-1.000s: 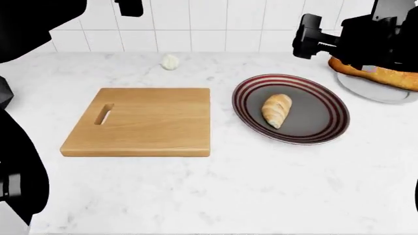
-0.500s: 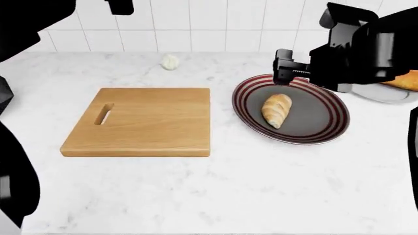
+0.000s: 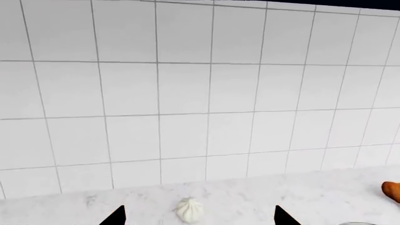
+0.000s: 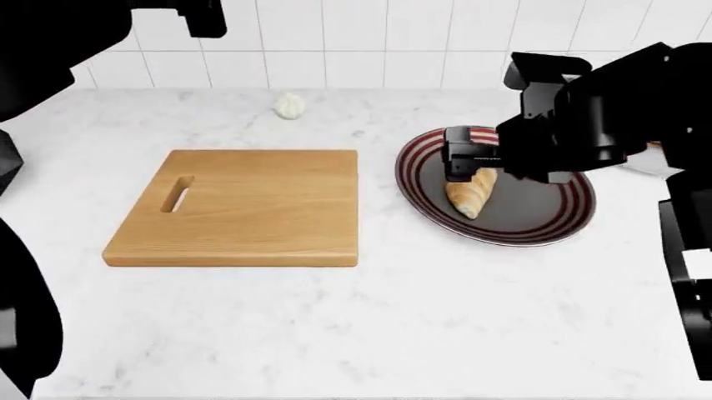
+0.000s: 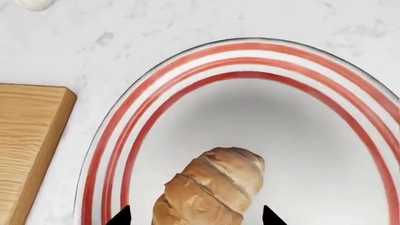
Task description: From the different types of pastries on the counter, select a croissant and place it on the cutting board. Then retrieve a jar of jam from the cabinet and place it alongside the croissant on the cutting board.
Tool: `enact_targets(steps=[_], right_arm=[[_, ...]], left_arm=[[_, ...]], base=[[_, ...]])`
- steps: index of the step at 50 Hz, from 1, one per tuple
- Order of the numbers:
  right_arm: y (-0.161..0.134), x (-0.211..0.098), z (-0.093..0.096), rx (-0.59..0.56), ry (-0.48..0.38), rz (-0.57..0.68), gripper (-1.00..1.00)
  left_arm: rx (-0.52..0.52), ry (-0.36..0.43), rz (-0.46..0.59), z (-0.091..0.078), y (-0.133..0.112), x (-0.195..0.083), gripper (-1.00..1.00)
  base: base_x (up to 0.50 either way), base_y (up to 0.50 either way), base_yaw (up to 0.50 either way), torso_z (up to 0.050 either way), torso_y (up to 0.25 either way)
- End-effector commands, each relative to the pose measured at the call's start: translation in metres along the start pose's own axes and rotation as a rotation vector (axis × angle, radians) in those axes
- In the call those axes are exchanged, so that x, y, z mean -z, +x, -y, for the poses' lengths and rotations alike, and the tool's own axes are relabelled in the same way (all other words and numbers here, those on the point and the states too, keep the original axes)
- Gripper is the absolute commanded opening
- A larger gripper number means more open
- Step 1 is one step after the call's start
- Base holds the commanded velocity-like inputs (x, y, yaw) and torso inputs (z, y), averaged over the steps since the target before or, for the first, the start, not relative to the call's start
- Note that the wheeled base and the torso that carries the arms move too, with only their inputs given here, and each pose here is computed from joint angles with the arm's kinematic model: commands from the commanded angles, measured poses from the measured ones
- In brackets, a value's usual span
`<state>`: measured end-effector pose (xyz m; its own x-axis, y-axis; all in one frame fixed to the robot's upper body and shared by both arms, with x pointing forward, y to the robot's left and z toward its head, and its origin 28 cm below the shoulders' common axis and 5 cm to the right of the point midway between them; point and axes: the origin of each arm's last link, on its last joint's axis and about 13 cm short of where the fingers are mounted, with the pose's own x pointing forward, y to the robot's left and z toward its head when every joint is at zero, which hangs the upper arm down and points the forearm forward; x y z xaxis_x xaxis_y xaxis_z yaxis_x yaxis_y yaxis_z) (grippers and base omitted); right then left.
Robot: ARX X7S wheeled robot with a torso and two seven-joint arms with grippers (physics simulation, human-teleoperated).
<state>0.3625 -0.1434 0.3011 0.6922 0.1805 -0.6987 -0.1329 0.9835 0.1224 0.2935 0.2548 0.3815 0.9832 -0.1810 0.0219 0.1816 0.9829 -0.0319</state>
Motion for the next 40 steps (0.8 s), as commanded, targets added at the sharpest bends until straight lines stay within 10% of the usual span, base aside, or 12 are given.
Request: enact_targets(steps=[1,13,14,40], right_arm=[[0.013,0.007,-0.002,-0.001,-0.040,-0.039,1.00],[0.021,0.010,-0.004,0.007,-0.082,-0.055,1.00],[0.021,0.010,-0.004,0.007,-0.084,-0.054,-1.00],[-0.013,-0.015,-0.007,0.020,-0.140,0.060,-1.00]], left_arm=[[-0.008,-0.015,-0.013,-0.004,0.006,0.009,1.00],[-0.017,-0.024,-0.024,-0.007,0.010,0.016,1.00],[-0.017,-0.024,-0.024,-0.007,0.010,0.016,1.00],[-0.012,-0.029,-0.002,-0.006,0.005,0.008,1.00]], base=[[0.00,0.00,0.00,0.000,0.000],[0.00,0.00,0.00,0.000,0.000],[0.00,0.00,0.00,0.000,0.000],[0.00,0.00,0.00,0.000,0.000]])
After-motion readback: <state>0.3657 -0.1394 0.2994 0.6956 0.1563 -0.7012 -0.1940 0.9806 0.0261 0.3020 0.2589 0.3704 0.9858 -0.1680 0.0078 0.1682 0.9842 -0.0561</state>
